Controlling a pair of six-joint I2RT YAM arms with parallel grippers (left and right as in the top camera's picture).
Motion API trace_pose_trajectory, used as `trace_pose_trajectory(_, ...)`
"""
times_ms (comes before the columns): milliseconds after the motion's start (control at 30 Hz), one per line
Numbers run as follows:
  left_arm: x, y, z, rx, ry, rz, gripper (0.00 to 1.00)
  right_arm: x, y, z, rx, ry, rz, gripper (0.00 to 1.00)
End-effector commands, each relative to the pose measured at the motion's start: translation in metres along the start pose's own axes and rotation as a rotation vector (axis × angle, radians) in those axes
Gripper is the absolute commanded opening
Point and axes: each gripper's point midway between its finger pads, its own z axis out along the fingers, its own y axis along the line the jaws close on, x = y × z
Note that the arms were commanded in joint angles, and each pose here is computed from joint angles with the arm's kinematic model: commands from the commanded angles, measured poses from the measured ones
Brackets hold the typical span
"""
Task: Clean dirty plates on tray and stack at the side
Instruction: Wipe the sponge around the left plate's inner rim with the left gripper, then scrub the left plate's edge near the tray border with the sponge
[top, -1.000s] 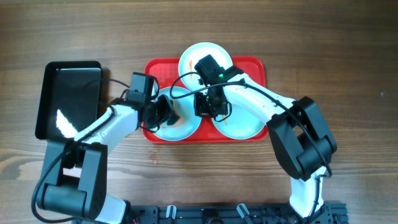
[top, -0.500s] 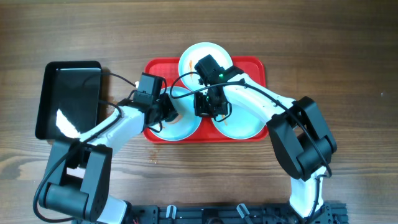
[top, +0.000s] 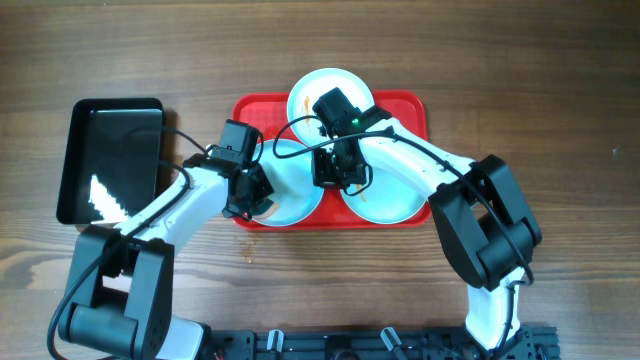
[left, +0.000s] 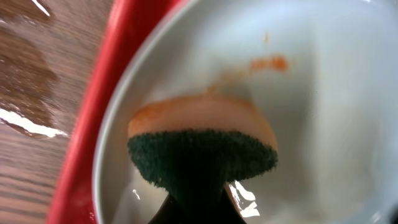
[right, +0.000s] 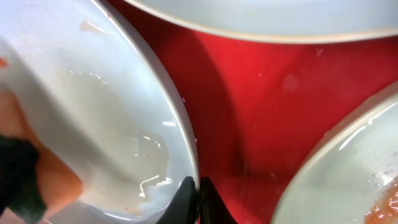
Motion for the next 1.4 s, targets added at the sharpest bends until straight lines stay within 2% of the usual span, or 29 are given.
trace_pose_trajectory(0, 0.049, -0.011, 0.01, 0.099, 0.228, -0.022, 0.04, 0.004, -0.008, 0.013, 0.029, 0.022, 0.0, 0.04)
trace_pose_trajectory(167, 0.054, -0.034, 0.012, 0.15, 0.208, 0.001, 0.04, 0.004, -0.008, 0.013, 0.029, 0.021, 0.009, 0.04)
trace_pose_trajectory(267, 0.045, -0.05, 0.014, 0.18, 0.133, 0.042, 0.04, 0.005, -0.008, 0.013, 0.03, 0.022, 0.01, 0.04)
trace_pose_trajectory(533, -0.01, -0.035, 0.015, 0.05, -0.164, 0.009, 0.04, 0.006, -0.009, 0.013, 0.033, 0.027, -0.008, 0.04)
trace_pose_trajectory(767, -0.033, -0.036, 0.01, 0.025, -0.279, 0.098, 0.04, 0.006, -0.009, 0.013, 0.035, 0.03, -0.014, 0.04)
trace_pose_trajectory(867, -0.045, -0.025, 0.008, -0.011, -0.317, 0.077, 0.04, 0.007, -0.01, 0.013, 0.036, 0.031, -0.014, 0.04)
trace_pose_trajectory(1067, -0.058, -0.01, 0.007, 0.008, -0.292, 0.052, 0.04, 0.007, -0.01, 0.013, 0.036, 0.031, -0.013, 0.04)
trace_pose_trajectory(1233, -0.036, -0.043, 0.006, 0.265, -0.101, 0.037, 0.04, 0.006, -0.009, 0.013, 0.035, 0.03, -0.012, 0.04)
trace_pose_trajectory(1367, -0.019, -0.069, 0.0, 0.389, -0.023, 0.079, 0.04, 0.006, -0.009, 0.013, 0.035, 0.031, -0.011, 0.04)
